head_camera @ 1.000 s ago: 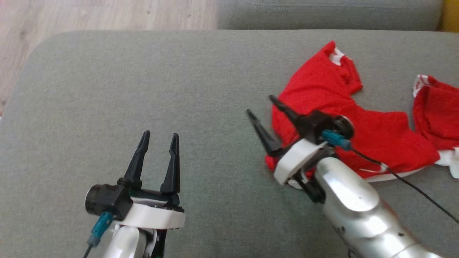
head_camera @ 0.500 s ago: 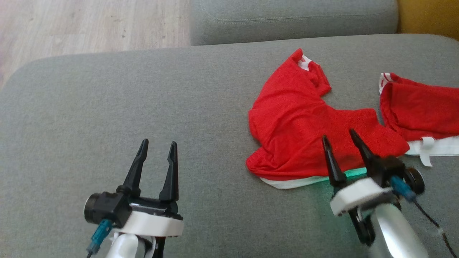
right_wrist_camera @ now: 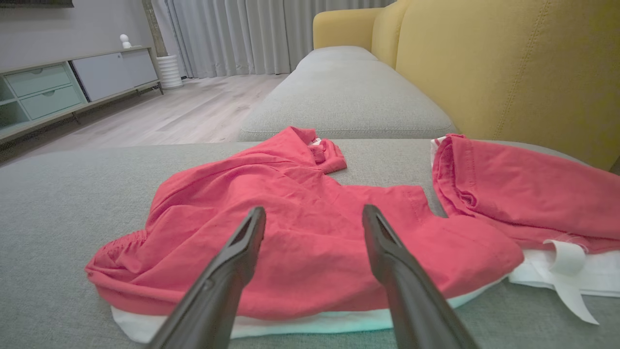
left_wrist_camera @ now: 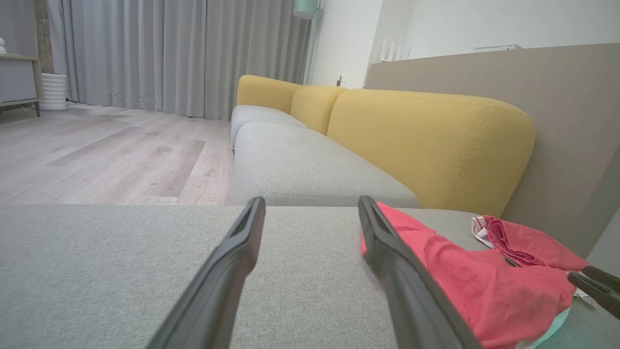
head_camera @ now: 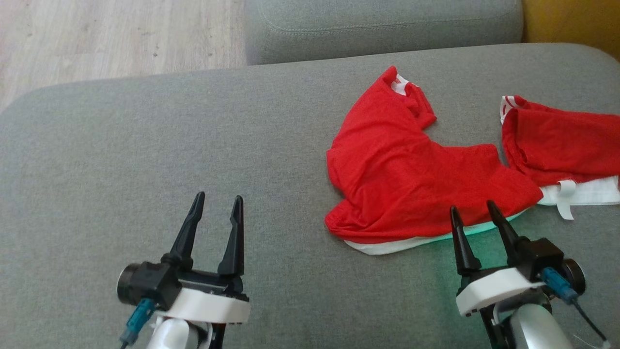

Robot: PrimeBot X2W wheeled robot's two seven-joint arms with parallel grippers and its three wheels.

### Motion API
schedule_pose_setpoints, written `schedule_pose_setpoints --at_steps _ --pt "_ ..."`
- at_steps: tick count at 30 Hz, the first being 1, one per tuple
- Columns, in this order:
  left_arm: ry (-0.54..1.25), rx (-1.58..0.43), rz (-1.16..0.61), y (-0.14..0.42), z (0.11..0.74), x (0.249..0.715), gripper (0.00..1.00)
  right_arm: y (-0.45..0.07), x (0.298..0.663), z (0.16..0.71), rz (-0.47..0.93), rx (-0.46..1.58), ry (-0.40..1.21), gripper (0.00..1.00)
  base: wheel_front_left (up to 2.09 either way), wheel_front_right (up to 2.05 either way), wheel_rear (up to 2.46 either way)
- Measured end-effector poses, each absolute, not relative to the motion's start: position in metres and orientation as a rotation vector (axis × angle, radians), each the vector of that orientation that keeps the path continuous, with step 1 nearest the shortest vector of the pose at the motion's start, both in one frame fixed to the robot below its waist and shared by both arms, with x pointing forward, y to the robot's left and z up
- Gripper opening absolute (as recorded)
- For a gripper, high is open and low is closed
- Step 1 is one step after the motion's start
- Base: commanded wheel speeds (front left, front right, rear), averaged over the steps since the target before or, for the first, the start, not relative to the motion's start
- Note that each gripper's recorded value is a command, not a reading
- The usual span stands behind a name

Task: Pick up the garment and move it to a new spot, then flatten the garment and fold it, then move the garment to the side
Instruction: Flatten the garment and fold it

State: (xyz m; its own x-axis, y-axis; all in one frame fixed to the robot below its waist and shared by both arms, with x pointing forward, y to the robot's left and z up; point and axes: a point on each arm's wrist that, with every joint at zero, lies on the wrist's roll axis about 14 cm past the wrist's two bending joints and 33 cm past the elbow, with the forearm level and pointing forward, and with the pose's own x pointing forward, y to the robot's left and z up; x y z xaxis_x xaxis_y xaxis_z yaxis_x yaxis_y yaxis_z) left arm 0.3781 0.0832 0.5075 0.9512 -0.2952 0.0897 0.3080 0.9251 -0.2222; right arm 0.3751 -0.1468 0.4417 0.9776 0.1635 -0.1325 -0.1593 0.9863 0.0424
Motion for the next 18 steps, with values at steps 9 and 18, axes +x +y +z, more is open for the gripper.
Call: schedule_pose_setpoints --at_steps 9,18 --pt "-0.039 -0.238 -0.303 0.085 0.502 0.378 1.00 -0.124 0.379 0.443 0.233 0.032 0.130 1.00 0.00 0.00 0.00" --pt "-0.020 -0.234 -0.262 0.098 0.495 0.374 1.00 -0.036 0.361 0.417 0.524 -0.005 0.231 1.00 0.00 0.00 0.00"
